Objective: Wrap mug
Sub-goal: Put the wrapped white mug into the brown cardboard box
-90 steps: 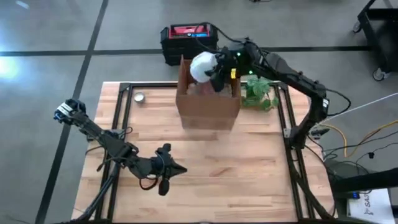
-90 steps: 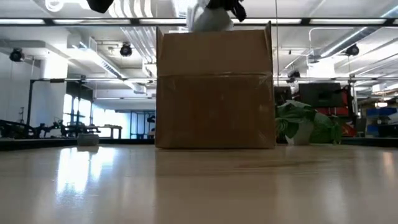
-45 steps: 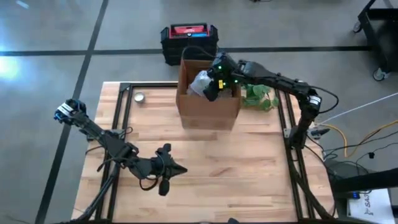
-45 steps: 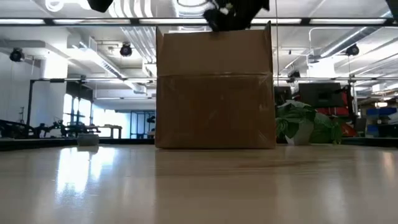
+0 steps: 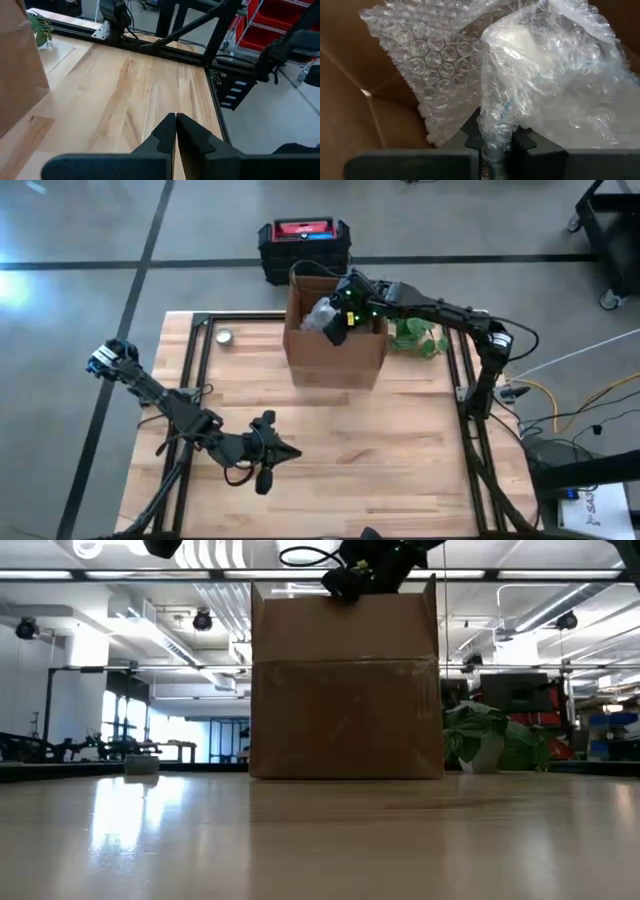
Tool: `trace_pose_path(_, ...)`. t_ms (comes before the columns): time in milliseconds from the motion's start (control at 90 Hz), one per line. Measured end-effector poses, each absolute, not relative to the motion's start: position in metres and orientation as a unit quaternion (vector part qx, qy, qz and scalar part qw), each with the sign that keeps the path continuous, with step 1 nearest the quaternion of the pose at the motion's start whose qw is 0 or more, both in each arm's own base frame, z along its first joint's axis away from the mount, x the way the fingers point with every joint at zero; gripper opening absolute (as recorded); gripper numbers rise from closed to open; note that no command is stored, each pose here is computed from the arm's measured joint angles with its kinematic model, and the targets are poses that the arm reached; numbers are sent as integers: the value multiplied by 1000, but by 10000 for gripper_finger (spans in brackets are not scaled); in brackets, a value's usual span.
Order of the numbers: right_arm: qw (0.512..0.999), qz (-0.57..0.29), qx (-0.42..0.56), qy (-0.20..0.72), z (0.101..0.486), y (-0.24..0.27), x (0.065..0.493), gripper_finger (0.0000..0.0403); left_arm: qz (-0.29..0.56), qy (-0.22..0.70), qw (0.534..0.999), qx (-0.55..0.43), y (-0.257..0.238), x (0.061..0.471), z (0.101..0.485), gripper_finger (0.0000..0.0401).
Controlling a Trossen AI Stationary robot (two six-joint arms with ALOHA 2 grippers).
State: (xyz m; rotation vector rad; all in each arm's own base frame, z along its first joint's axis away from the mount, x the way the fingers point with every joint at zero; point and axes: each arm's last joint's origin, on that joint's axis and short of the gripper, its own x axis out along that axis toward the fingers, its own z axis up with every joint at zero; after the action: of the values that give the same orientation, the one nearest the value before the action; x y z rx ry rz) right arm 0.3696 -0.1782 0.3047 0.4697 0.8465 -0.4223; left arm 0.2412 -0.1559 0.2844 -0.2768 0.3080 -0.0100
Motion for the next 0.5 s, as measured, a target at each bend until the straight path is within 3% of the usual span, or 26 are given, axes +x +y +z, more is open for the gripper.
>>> trace_pose_path(222, 865, -199, 220, 405, 305, -178, 370, 63, -5, 153, 979, -138, -156, 241, 284, 0)
trace_pose_path(500, 867, -202, 221, 399, 306, -178, 370, 169, -6, 153, 978, -141, -156, 241, 284, 0)
